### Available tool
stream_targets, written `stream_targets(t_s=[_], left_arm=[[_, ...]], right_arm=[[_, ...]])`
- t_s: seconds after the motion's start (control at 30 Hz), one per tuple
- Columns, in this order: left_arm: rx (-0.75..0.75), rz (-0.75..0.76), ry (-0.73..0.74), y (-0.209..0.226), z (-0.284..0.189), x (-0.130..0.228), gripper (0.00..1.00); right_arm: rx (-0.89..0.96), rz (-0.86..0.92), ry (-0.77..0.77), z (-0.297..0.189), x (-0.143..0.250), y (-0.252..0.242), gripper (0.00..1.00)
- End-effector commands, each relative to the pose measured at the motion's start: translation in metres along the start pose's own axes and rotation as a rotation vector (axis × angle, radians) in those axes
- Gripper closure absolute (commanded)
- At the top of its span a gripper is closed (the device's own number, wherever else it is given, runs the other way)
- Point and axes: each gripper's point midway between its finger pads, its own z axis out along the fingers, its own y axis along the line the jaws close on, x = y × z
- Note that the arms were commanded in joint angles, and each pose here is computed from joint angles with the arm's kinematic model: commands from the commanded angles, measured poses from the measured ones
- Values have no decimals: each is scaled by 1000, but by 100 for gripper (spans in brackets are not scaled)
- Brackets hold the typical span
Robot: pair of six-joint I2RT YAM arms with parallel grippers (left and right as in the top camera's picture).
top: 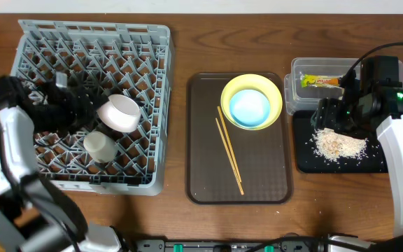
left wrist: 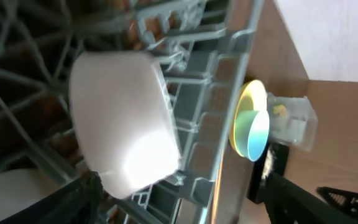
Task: Sort waste into correct bins and load items into the dishwasher
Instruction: 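Carry the white bowl left and place it in the dish rack, then reach the left gripper to the light-blue bowl and grasp its rim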
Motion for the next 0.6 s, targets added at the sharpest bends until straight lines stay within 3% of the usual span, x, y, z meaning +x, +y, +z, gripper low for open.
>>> stream_targets(t_s=[0.0,0.1,0.23,0.57], left_arm=[[-84,117,-73,-25,-18,-2,13],[-138,213,-107,-52,-19,2,12],[-186,340,-129,-95,-3,13,8],[-241,685,-115,-185,88,59,7]], right_arm=[[101,64,-31,-7,-3,-20,30],[209,138,-50,-10,-3,-38,28],[209,132,-49,-10,-4,-38,27],[216,133,-33,-11,0,-44,23]])
